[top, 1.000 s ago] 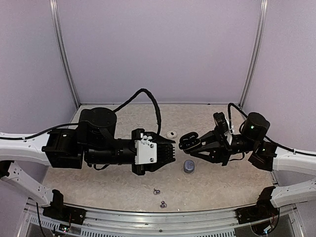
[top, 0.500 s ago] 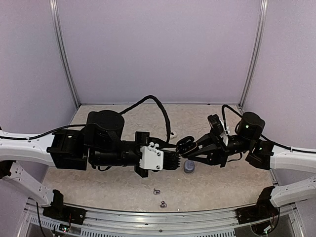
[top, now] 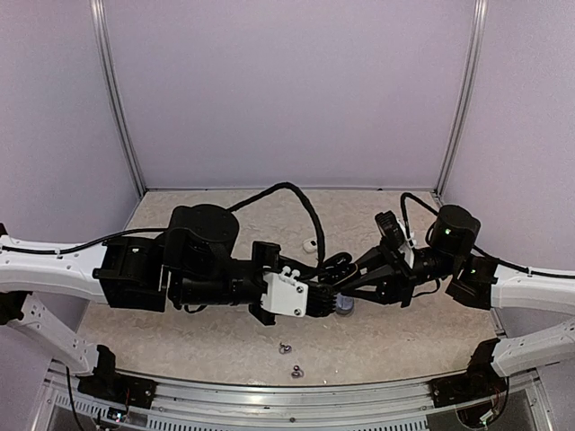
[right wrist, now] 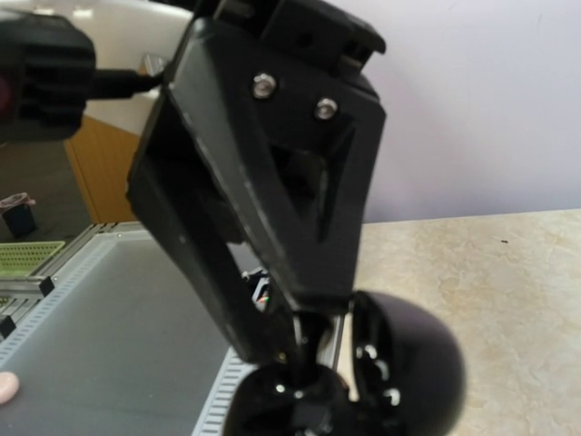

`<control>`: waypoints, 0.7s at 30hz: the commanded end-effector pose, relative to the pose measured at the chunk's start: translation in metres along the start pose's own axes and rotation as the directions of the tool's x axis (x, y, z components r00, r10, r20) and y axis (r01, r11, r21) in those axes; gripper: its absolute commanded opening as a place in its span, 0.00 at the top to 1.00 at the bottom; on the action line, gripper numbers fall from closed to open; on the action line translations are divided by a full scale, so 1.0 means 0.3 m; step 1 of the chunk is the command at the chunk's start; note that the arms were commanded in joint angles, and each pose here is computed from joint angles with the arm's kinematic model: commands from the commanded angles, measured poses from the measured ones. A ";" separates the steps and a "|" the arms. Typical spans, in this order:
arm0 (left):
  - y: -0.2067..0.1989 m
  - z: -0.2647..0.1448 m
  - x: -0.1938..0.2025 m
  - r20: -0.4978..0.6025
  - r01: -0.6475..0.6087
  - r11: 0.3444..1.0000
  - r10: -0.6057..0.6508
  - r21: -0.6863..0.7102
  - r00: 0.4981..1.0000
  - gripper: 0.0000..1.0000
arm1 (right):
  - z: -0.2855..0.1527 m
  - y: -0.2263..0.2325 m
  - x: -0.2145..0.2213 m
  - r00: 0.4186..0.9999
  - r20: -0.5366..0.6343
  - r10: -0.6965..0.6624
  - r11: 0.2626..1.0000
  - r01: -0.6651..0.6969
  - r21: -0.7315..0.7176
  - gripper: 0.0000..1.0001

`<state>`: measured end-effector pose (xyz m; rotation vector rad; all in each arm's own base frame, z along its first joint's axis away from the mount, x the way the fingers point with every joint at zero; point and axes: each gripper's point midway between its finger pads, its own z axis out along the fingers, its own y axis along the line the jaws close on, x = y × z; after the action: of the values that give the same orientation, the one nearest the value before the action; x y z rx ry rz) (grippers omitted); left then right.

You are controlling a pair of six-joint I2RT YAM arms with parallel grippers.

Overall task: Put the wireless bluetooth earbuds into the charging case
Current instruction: Adjust the left earbud in the left side groove of the charging case.

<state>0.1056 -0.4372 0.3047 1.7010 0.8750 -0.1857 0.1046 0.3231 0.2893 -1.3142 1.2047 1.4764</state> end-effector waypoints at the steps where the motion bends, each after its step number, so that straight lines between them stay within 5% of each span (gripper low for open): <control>1: 0.031 -0.003 -0.029 0.004 -0.009 1.000 0.010 -0.020 1.000 0.77 | 0.011 0.024 -0.031 1.000 0.011 -0.029 0.999 0.030 -0.033 1.00; 8: 0.034 -0.001 -0.043 0.011 0.007 1.000 -0.007 -0.007 1.000 0.87 | 0.012 0.015 -0.027 0.999 0.006 -0.036 0.999 0.037 -0.012 1.00; 21: 0.071 0.051 -0.052 -0.029 0.154 0.988 -0.154 -0.024 0.988 0.87 | 0.009 -0.047 -0.031 0.996 -0.018 -0.090 0.987 0.092 0.130 1.00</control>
<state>0.1122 -0.4406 0.3036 1.7129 0.9944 -0.1795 0.1137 0.3230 0.2843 -1.2949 1.2286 1.3818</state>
